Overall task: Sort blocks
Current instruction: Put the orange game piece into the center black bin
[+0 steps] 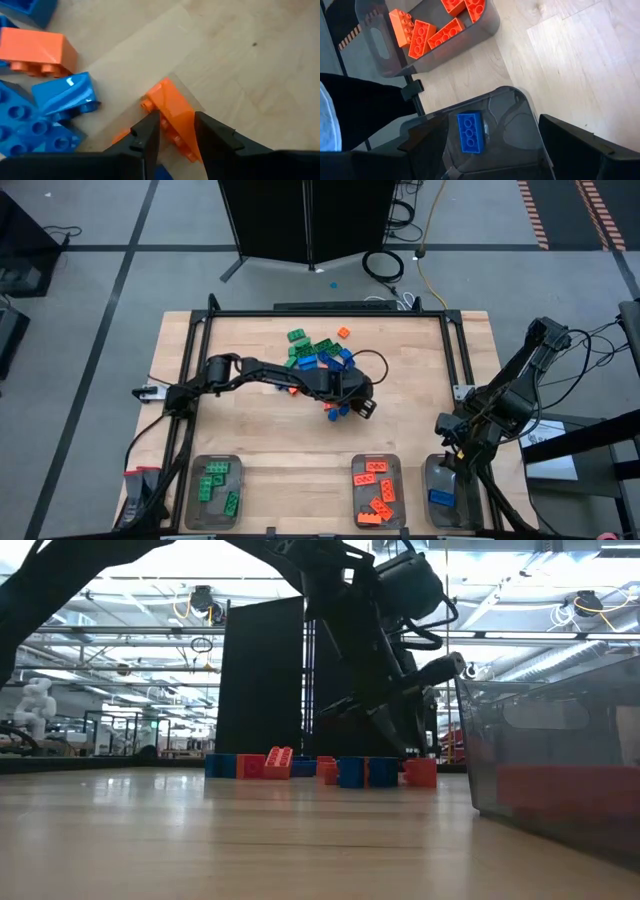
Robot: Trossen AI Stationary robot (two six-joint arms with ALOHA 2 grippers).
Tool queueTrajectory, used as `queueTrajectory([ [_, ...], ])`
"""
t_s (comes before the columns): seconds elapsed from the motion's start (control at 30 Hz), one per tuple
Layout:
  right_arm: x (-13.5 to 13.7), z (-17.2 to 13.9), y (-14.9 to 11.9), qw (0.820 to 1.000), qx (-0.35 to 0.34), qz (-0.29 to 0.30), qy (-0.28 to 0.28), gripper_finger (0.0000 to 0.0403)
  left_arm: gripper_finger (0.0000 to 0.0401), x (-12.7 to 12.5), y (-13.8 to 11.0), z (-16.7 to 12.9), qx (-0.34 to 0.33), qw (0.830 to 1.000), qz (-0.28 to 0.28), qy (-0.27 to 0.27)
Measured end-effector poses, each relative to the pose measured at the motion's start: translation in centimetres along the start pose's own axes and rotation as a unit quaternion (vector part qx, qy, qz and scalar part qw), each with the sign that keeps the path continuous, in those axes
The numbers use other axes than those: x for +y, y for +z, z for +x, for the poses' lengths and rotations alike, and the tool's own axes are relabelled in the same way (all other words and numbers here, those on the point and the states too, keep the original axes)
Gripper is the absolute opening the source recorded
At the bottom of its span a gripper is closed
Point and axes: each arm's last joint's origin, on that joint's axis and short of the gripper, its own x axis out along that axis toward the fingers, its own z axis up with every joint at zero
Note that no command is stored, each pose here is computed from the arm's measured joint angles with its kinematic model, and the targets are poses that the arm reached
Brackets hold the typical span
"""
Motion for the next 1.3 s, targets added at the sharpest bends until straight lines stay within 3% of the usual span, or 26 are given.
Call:
queueTrajectory([
  [0.13,0.0,0.0,0.0,1.000,0.000,0.000,0.000,0.0304,0.0144,-0.9,1.1,-1.0,-0.018,0.995,0.093,-0.017],
  [0.23,0.0,0.0,0.0,1.000,0.000,0.000,0.000,0.0304,0.0167,-1.5,1.8,-1.8,-0.028,0.982,0.187,-0.026],
  [0.4,0.0,0.0,0.0,1.000,0.002,0.000,0.000,0.0304,0.0203,-1.7,2.1,-2.5,-0.021,0.929,0.369,-0.022],
  [0.5,0.0,0.0,0.0,1.000,0.002,0.000,0.000,0.0304,0.0216,-1.0,1.4,-2.3,0.019,0.900,0.436,-0.007],
  [1.03,0.0,0.0,0.1,1.000,-0.023,0.000,-0.005,0.0304,0.0226,-1.4,1.2,-2.0,0.020,0.877,0.474,-0.079],
  [1.2,0.0,0.0,0.1,1.000,-0.023,0.000,-0.005,0.0304,0.0274,-1.4,1.2,-2.0,0.020,0.884,0.461,-0.075],
  [1.3,0.0,0.0,0.1,1.000,-0.026,0.000,-0.006,0.0304,0.0316,-1.3,1.3,-1.9,0.009,0.892,0.450,-0.038],
])
